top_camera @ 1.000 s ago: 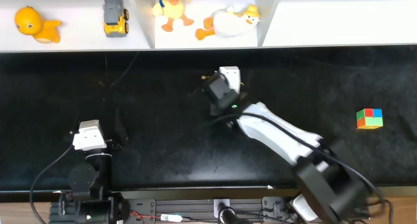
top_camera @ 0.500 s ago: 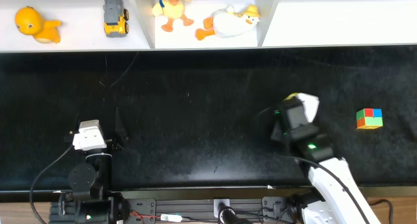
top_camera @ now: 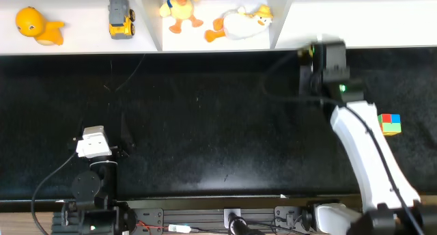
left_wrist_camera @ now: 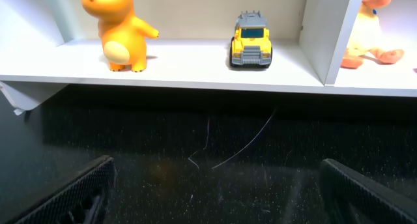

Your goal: Store Toys

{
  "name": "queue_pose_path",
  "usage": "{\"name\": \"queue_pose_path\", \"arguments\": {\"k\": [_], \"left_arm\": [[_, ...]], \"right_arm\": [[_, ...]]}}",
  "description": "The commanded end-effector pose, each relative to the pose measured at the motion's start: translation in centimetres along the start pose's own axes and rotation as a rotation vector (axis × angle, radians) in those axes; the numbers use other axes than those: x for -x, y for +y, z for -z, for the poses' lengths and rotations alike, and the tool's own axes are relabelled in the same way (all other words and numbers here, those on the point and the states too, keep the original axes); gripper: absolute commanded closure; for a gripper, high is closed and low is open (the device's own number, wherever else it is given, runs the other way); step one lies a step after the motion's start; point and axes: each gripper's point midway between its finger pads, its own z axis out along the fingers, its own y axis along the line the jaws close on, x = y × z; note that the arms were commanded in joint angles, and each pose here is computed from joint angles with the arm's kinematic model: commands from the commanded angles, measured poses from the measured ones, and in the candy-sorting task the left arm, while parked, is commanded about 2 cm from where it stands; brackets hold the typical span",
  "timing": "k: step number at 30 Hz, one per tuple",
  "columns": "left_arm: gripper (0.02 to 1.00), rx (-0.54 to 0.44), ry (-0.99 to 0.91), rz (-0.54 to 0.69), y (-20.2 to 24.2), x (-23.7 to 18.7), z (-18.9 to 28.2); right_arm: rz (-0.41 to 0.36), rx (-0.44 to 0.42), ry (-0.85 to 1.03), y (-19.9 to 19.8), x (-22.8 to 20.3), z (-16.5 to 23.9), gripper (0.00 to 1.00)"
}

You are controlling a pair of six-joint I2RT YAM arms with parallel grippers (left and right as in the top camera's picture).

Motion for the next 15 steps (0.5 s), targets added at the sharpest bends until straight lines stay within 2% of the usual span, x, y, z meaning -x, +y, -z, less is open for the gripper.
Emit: {"name": "queue_pose_path", "arguments": {"k": [1,6,13,15], "left_arm": [[0.02,-0.014,-0.007,-0.022,-0.3,0.1,0.1],[0.02,-0.014,-0.007,-0.022,-0.3,0.1,0.1],[0.023,-0.014,-0.007,-0.022,-0.3,0.1,0.1],[0.02,-0.014,-0.007,-0.022,-0.3,0.1,0.1]], "right_arm": [[0.032,0.057,-0.056,1.4,3.4,-1.2,0.958],[0.005,0.102,-0.133,2.7,6.1,-3.3,0.958],[-0.026,0.115,-0.163,3.5,7.0,-5.7,0.956],[-0.03,0.115,-0.184,3.6,7.5,-5.8,0.89]]}}
